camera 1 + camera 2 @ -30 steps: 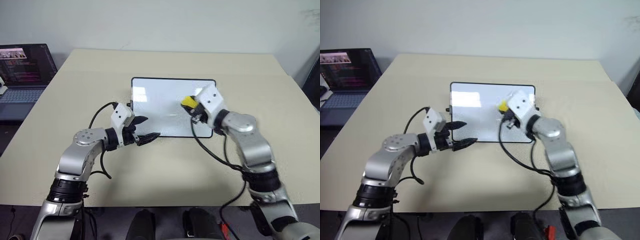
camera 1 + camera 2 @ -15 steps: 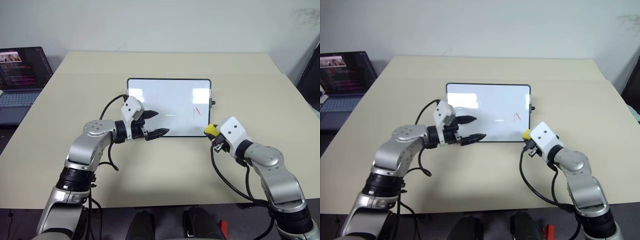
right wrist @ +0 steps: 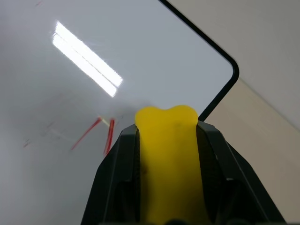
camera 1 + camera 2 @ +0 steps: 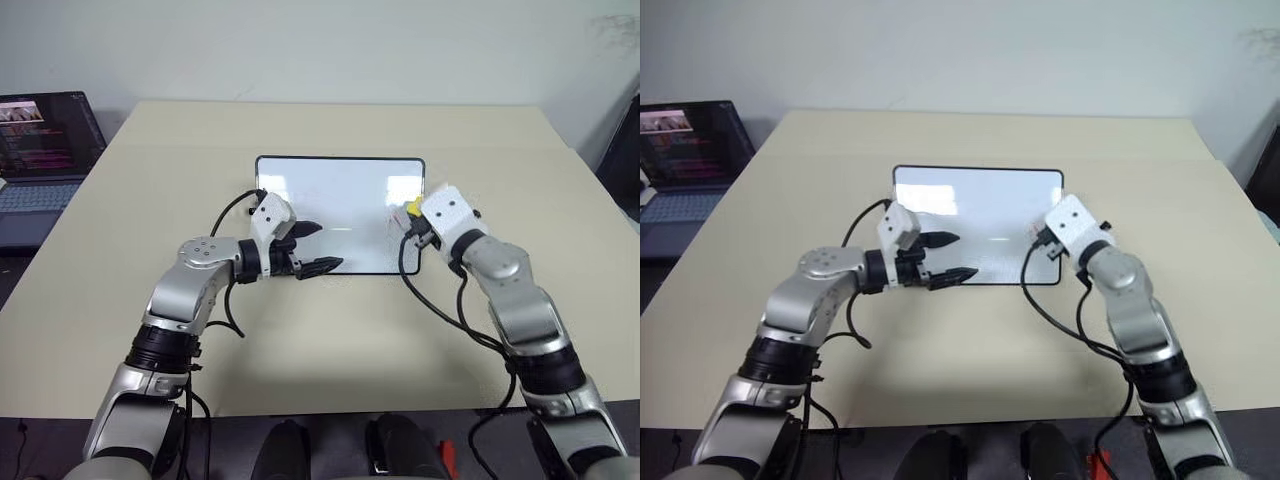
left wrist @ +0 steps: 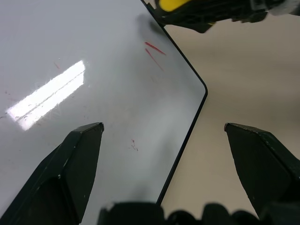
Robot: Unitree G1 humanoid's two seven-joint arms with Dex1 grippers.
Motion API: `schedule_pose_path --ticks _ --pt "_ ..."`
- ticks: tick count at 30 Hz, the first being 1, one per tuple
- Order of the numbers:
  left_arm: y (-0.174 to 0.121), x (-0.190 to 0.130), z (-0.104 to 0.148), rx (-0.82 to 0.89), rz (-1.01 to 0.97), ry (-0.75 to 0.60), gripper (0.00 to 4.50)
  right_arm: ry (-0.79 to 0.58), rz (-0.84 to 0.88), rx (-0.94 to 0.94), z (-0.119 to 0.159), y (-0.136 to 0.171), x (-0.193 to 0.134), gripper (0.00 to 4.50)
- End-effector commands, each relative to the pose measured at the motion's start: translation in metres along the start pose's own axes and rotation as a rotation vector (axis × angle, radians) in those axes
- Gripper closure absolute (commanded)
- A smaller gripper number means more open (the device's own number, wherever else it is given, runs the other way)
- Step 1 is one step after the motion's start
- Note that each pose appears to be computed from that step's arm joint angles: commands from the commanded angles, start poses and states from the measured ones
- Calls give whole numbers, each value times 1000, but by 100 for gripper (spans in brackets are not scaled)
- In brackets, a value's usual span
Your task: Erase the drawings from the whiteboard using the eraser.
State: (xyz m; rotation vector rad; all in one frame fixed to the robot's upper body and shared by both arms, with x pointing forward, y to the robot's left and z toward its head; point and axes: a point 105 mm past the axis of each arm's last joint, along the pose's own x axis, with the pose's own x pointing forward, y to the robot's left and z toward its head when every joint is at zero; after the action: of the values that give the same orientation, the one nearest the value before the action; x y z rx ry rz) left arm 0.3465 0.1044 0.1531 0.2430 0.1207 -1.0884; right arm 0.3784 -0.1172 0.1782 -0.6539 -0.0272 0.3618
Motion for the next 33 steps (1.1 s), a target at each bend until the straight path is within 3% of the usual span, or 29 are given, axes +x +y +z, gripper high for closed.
schedule_pose_path --ticks 1,9,19,28,33 --pt "2 -2 10 42 5 -22 0 -14 28 -49 5 10 5 325" --pt "4 -7 6 32 24 -11 0 127 195 -101 -28 44 -2 325" --pt "10 -16 -12 7 42 49 0 33 -24 -122 0 2 16 325" --pt "7 -15 -12 10 36 46 0 150 245 -144 -31 50 5 325" --pt "5 -14 -12 10 28 45 0 127 73 -170 -23 18 11 325"
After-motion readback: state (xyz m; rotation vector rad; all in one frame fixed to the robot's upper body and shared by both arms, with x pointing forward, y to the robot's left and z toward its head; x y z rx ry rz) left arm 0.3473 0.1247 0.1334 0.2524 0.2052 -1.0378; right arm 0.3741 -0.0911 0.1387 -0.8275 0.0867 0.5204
